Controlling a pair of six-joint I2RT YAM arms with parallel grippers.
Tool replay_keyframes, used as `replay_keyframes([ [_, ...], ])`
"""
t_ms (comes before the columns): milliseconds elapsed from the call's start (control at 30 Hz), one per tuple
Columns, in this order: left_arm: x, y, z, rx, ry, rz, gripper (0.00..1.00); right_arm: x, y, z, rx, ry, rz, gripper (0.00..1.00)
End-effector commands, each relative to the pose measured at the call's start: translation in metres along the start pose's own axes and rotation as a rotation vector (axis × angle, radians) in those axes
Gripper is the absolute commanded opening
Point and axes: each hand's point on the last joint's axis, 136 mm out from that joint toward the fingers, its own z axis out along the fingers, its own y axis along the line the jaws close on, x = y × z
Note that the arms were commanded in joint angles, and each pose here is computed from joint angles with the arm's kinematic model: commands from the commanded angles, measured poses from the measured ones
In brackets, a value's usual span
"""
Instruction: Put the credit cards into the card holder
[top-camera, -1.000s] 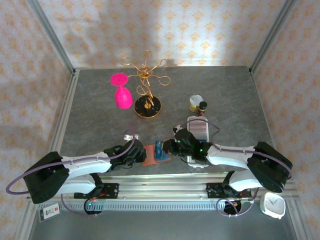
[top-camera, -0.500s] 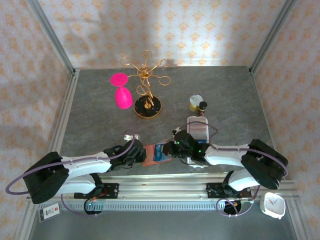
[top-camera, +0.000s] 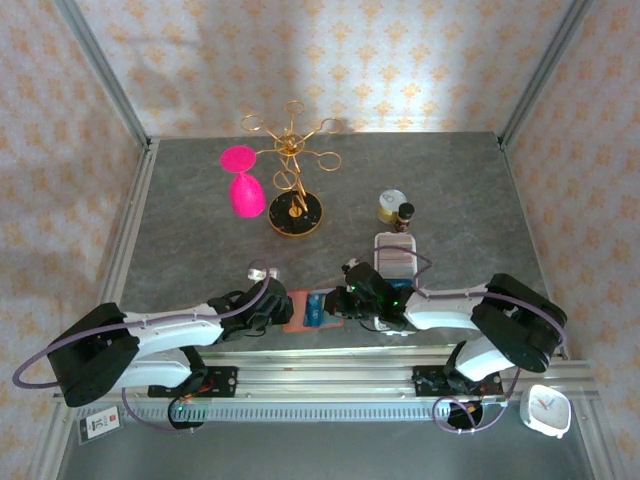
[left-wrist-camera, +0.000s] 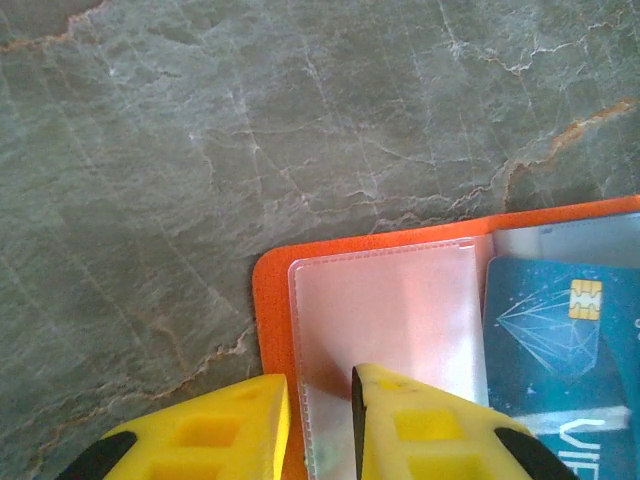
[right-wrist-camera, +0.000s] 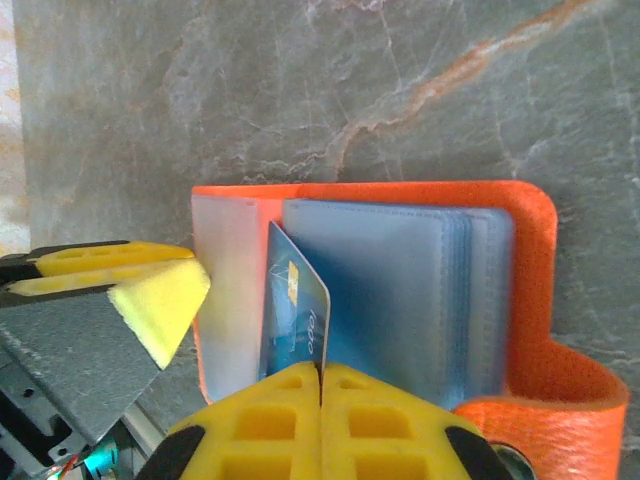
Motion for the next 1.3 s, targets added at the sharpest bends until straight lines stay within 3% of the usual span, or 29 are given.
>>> replay_keyframes([
  [0,0.011,0.015,0.005,-0.042,0.029,0.002,0.25,0.002,0.009,0.004,-0.011,0.023,-0.024,0.0],
  [1267,0.016,0.019,0.002,-0.01,0.025,-0.026,0.26,0.003,0.031,0.037,0.025,0.058,-0.03,0.0],
])
